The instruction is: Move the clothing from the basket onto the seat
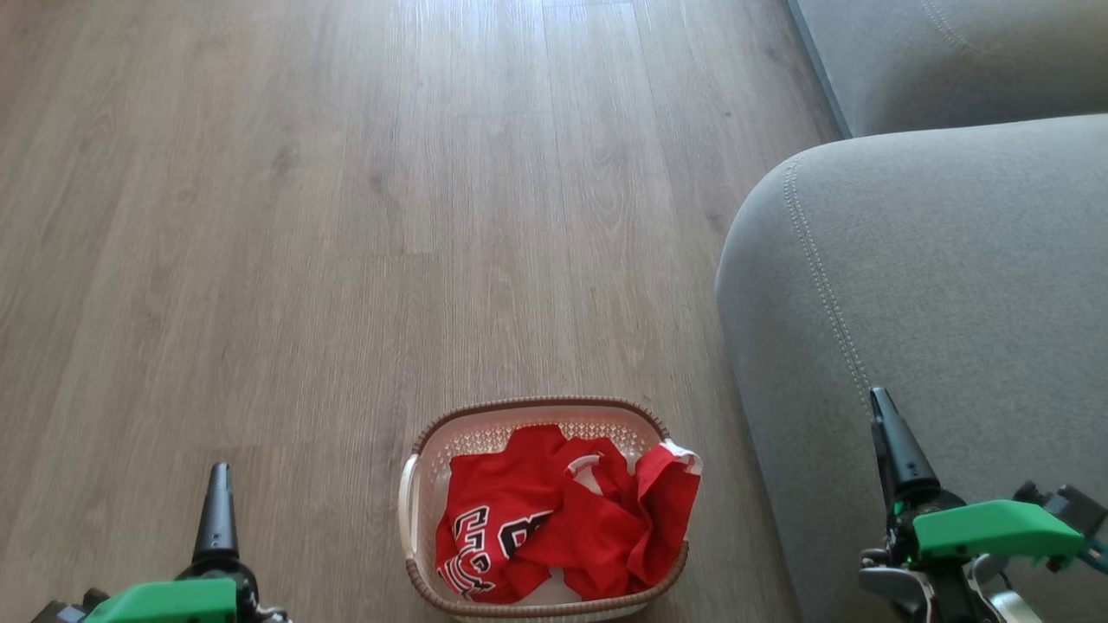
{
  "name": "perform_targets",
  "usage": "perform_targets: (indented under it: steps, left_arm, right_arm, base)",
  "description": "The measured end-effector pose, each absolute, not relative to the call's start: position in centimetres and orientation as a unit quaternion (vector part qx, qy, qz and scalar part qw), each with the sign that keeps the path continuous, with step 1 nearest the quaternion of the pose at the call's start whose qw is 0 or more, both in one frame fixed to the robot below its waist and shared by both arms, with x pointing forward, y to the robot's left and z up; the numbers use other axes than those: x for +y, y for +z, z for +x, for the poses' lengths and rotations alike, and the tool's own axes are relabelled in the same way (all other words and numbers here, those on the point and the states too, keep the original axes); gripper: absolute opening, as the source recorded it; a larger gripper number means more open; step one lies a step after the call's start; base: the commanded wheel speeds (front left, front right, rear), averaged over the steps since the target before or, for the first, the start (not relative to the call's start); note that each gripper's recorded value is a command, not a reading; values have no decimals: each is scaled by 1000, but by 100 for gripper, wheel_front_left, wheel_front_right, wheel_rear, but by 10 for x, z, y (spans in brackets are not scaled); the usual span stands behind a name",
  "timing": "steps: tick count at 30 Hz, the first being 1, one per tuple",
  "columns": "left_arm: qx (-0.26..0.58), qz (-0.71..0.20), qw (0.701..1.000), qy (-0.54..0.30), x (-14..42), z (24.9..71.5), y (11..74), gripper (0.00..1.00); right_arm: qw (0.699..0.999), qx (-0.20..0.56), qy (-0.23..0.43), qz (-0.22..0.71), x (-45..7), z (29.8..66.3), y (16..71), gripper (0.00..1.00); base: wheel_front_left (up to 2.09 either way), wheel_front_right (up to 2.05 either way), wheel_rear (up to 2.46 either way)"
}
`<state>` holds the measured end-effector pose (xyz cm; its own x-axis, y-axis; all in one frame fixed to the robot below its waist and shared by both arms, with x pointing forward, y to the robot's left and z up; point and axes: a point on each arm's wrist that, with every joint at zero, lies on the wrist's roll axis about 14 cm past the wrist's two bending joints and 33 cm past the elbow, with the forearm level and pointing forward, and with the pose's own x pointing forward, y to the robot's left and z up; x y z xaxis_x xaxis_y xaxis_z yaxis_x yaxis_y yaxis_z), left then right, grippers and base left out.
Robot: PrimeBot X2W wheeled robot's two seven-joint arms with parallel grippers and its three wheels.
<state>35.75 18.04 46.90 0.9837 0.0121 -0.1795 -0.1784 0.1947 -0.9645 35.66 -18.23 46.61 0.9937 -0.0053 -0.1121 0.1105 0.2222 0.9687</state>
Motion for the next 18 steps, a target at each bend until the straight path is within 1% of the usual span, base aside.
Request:
perform_targets:
  steps: [4, 18]
  left_arm:
    - [66, -606, 790, 63, 181, 357, 470, 100]
    - [52, -497, 865, 47, 175, 358, 482, 100]
  right_arm:
    - [804, 36, -20, 593, -177, 358, 472, 100]
    - [858, 10, 18, 513, -169, 360, 492, 100]
  base:
    - [0, 0, 0]
    - [0, 0, 0]
